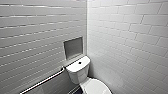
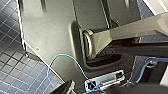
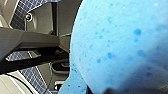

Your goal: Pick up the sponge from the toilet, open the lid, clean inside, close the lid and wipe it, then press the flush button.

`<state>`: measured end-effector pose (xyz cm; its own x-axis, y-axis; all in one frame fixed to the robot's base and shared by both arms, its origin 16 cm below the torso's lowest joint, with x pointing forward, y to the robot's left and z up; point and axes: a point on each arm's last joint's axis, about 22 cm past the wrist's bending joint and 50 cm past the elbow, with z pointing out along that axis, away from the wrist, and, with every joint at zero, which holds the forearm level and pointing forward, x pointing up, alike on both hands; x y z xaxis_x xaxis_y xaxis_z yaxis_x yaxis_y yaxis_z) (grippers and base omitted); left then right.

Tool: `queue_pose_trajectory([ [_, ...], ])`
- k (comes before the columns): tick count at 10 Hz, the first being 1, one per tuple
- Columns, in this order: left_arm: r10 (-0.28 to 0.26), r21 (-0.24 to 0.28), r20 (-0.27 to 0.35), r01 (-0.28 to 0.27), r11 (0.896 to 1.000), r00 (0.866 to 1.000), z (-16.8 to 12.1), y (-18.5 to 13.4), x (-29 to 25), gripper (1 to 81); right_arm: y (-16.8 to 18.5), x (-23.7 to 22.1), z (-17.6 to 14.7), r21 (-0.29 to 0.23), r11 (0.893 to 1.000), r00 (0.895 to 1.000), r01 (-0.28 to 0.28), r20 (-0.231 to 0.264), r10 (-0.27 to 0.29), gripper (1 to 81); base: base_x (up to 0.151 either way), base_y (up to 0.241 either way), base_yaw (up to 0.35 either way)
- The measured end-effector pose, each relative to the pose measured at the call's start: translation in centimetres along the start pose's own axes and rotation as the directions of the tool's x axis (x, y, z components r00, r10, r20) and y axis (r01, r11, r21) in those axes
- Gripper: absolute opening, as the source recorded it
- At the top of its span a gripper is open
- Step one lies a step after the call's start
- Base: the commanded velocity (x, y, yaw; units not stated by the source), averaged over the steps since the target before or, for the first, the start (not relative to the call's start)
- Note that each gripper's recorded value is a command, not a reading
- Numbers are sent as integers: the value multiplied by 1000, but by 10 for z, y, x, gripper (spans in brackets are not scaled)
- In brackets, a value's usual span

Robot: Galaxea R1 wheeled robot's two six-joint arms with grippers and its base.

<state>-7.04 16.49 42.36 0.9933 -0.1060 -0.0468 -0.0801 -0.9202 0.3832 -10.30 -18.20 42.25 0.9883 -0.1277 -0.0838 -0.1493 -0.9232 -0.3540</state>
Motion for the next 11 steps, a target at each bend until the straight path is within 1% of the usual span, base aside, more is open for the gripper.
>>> queue_pose_trajectory([
  [2,-1,-2,4,1,1000,1000,1,2,-3,811,6,-15,0,-33,999,996,6,85,-3,10,0,0,0],
  [3,0,-6,0,0,1000,1000,2,7,0,811,7,-16,1,-46,999,994,18,110,-13,10,0,0,0],
  [4,2,-9,-6,-2,1000,1000,3,9,5,811,3,-14,3,-43,998,991,50,129,-44,10,0,0,0],
  [5,3,-11,-8,-3,1000,1000,3,10,6,811,-2,-14,5,-35,997,990,68,129,-63,10,0,0,0],
  [6,2,-5,-6,-2,1000,1000,2,5,4,811,-5,-17,5,-22,997,989,76,127,-72,10,0,0,0],
  [8,1,11,-12,-1,1000,1000,-2,-8,3,811,-14,-22,1,23,997,990,75,121,-77,10,0,0,0],
  [10,2,3,-28,-2,1000,1000,-4,-8,7,811,-38,-19,-6,110,991,991,72,107,-84,10,0,0,0],
  [11,2,-3,-29,-2,1000,1000,-6,-8,6,811,-53,-21,-11,155,985,990,72,107,-89,10,0,0,0],
])
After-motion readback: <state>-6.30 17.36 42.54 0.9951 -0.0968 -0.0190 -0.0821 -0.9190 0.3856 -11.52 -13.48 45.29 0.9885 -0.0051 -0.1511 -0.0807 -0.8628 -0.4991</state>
